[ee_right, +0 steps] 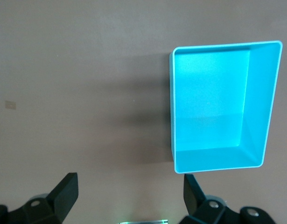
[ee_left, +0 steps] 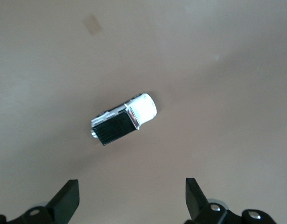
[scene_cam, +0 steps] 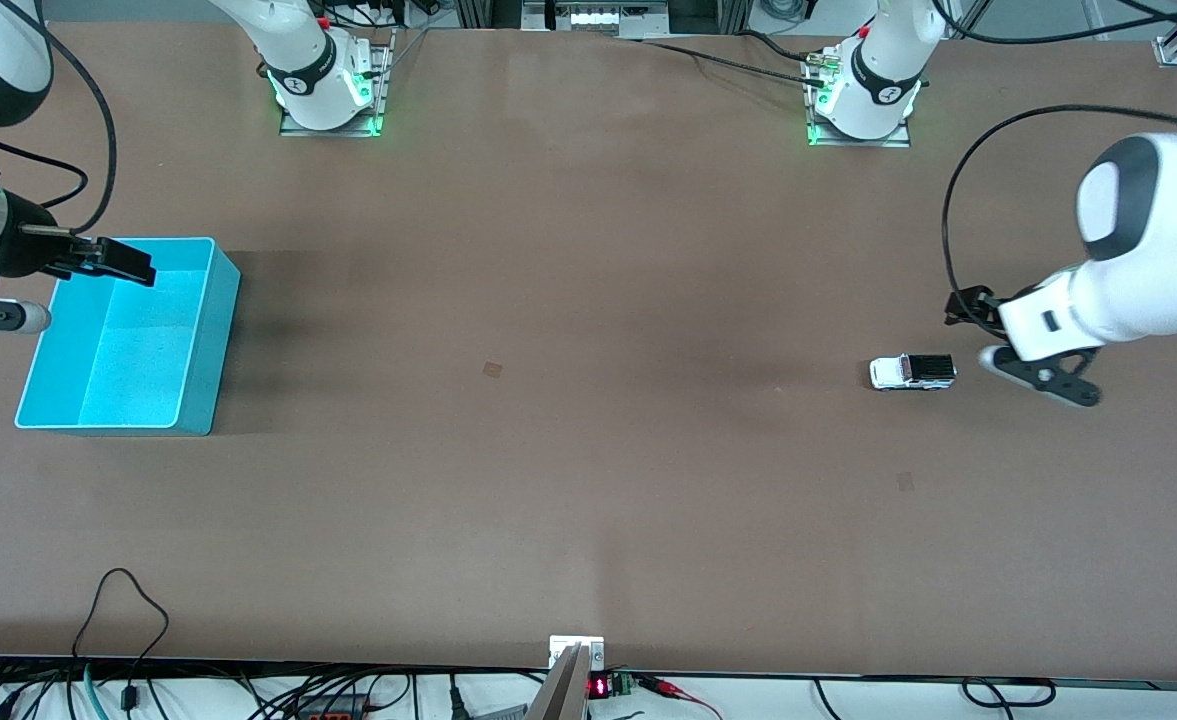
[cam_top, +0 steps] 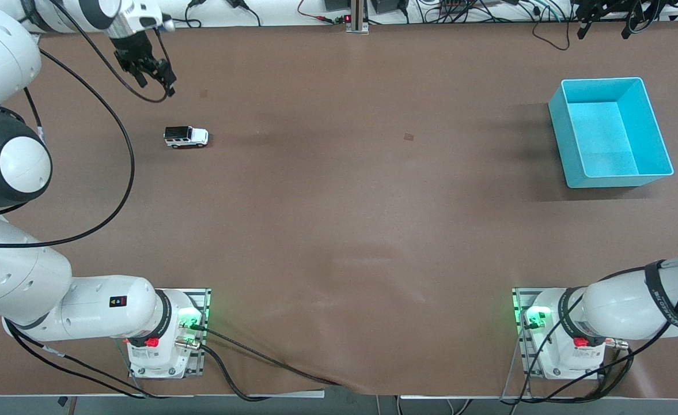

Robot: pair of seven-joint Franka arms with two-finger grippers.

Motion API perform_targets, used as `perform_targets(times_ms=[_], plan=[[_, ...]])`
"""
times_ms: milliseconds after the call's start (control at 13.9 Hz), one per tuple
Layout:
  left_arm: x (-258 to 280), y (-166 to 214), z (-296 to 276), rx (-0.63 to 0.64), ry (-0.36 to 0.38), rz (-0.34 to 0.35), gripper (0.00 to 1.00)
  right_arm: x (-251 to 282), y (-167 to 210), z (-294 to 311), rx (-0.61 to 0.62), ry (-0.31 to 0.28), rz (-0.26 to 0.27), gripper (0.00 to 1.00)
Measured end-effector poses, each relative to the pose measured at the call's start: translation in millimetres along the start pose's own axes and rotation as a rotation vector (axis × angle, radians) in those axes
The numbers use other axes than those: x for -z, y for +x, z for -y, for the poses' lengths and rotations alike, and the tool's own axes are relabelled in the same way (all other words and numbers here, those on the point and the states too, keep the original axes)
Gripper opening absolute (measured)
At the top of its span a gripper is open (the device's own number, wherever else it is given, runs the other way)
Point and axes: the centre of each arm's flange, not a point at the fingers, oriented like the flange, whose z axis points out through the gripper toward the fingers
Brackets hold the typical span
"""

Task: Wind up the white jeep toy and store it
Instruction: 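Lower the left gripper onto the white jeep and close on it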

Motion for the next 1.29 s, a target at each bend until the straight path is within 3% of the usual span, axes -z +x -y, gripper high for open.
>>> perform_targets(times_ms=[216, 359, 575, 790, 1150, 1293], plan=[[-33, 0, -14, -0.207, 0.038, 0.066, 1.00, -13, 5, 1, 0.001, -0.005, 0.034, 1.00], [-39, 4, -25, -0.363, 0.081, 0.097, 1.00, -22, 1, 3, 0.004, -0.009, 0.084, 1.00], [-49, 15, -28, -0.635, 0.131, 0.048, 1.00, -50, -6, 6, 0.011, -0.014, 0.147, 1.00], [-77, 15, -13, -0.819, 0.154, 0.009, 1.00, -78, -30, 8, 0.025, -0.002, 0.084, 1.00], [-115, 9, 24, -0.933, 0.157, -0.022, 1.00, -129, -105, 4, 0.036, 0.026, -0.028, 1.00], [-126, 8, 31, -0.946, 0.154, -0.027, 1.00, -144, -124, 3, 0.039, 0.032, -0.046, 1.00]])
